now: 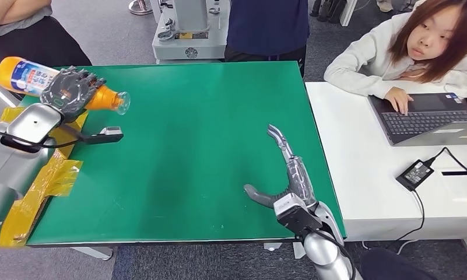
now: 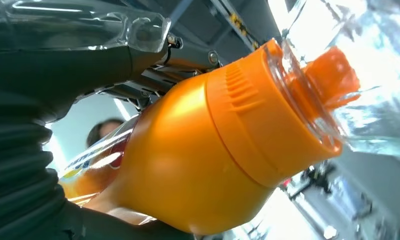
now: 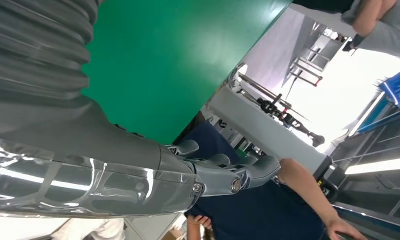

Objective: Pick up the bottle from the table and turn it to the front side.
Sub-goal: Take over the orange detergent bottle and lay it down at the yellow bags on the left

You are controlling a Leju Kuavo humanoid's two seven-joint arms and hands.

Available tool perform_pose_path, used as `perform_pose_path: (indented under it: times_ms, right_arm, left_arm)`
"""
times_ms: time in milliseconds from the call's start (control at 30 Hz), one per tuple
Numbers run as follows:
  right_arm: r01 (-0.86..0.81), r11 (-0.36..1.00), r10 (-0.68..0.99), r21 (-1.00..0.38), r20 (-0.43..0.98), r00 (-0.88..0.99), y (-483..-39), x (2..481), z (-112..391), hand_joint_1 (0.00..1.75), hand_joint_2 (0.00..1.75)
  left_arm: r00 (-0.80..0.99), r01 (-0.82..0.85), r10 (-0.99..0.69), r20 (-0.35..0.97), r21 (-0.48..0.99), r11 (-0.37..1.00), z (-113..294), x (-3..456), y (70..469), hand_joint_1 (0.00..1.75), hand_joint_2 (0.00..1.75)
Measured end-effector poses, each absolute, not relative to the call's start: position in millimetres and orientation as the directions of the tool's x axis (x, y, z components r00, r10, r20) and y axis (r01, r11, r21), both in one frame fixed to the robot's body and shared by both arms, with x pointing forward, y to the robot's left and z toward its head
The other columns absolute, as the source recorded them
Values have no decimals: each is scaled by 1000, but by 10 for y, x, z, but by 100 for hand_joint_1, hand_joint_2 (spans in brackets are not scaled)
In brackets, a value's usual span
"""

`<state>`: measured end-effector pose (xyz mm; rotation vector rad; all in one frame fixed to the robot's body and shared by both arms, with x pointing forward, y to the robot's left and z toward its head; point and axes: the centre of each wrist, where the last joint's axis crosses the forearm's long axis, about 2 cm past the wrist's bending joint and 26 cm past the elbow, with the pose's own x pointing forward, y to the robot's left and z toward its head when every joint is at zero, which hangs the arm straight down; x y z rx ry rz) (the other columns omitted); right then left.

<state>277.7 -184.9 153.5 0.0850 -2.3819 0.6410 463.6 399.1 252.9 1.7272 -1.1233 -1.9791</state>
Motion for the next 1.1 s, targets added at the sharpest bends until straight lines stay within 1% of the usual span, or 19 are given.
perform_pose_path:
  times_ms: [267,367,500,833,1100]
  right_arm:
    - [-210,882,127,-421,644,-754,-1940,2660,1380,0,175]
    - [-208,883,132,-421,648,-750,-1962,2640,1353,0,175]
    - [-205,882,140,-425,651,-746,-1994,2649,1349,0,175]
    - [-205,883,141,-421,656,-742,-2032,2668,1348,0,175]
    - [-204,885,138,-420,653,-744,-2032,2670,1366,0,175]
  left_arm:
    - [-214,-103,-679,-703,707,-699,2201,4247,4784,175,175]
    - [-200,-54,-684,-701,705,-707,2106,4092,5007,175,175]
    - [-180,11,-696,-696,706,-708,2050,3957,5209,175,175]
    - [-164,57,-719,-675,721,-690,2028,3885,5356,175,175]
    - [-213,101,-758,-616,758,-645,1788,3879,5227,175,175]
